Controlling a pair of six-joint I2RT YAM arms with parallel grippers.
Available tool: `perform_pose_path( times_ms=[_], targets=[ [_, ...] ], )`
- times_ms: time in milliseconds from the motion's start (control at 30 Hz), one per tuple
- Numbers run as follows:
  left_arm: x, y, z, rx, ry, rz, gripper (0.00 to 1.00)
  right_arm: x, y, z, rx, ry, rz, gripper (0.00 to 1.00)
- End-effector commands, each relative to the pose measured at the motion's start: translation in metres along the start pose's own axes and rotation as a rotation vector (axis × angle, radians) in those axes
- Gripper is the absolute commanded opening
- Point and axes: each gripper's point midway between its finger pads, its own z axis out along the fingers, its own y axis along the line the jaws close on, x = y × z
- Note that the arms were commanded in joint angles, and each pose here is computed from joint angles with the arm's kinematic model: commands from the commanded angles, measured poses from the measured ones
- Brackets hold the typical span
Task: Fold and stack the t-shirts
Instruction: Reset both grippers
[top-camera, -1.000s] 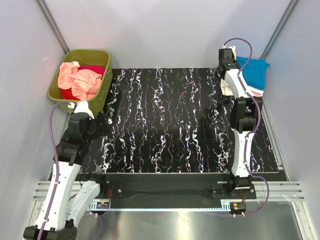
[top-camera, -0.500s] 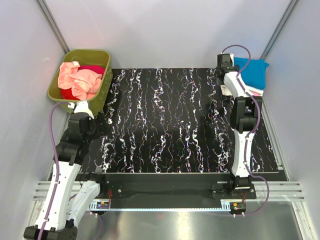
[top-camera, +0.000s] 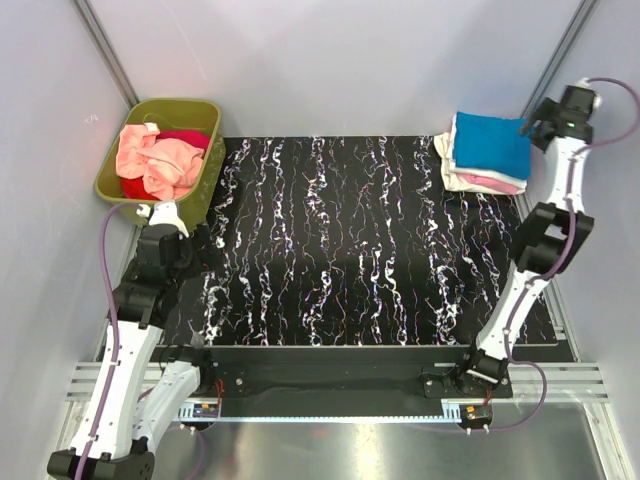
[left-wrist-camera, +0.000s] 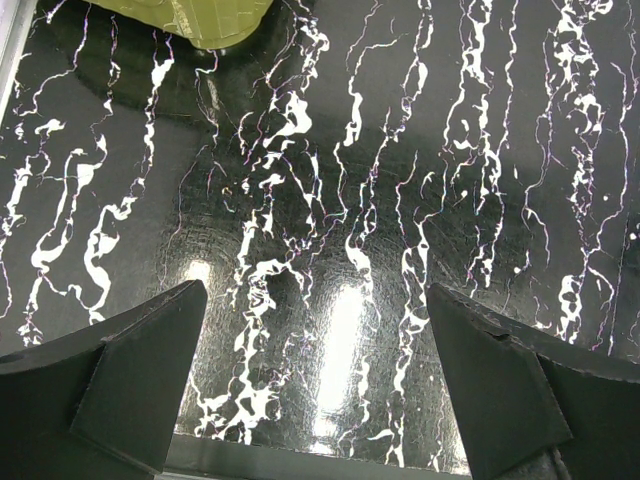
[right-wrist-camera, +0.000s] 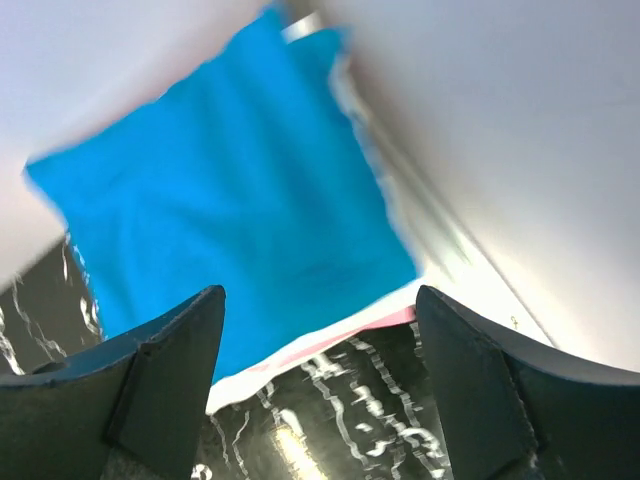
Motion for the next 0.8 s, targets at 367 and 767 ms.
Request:
perform_pose_path(
  times_ms=[367,767],
  targets=[
    [-0.014,-0.005,-0.001,0.028,-0.058,0.000,0.99,0.010,0.079,-0.105,-0.458,0.031,0.198,0.93],
    [-0.017,-0.003,-0.005,0.024,-0.067,-0.004,0.99,0.251,0.232,-0.286,-0.938,0.349,-0.017,1.00]
  ],
)
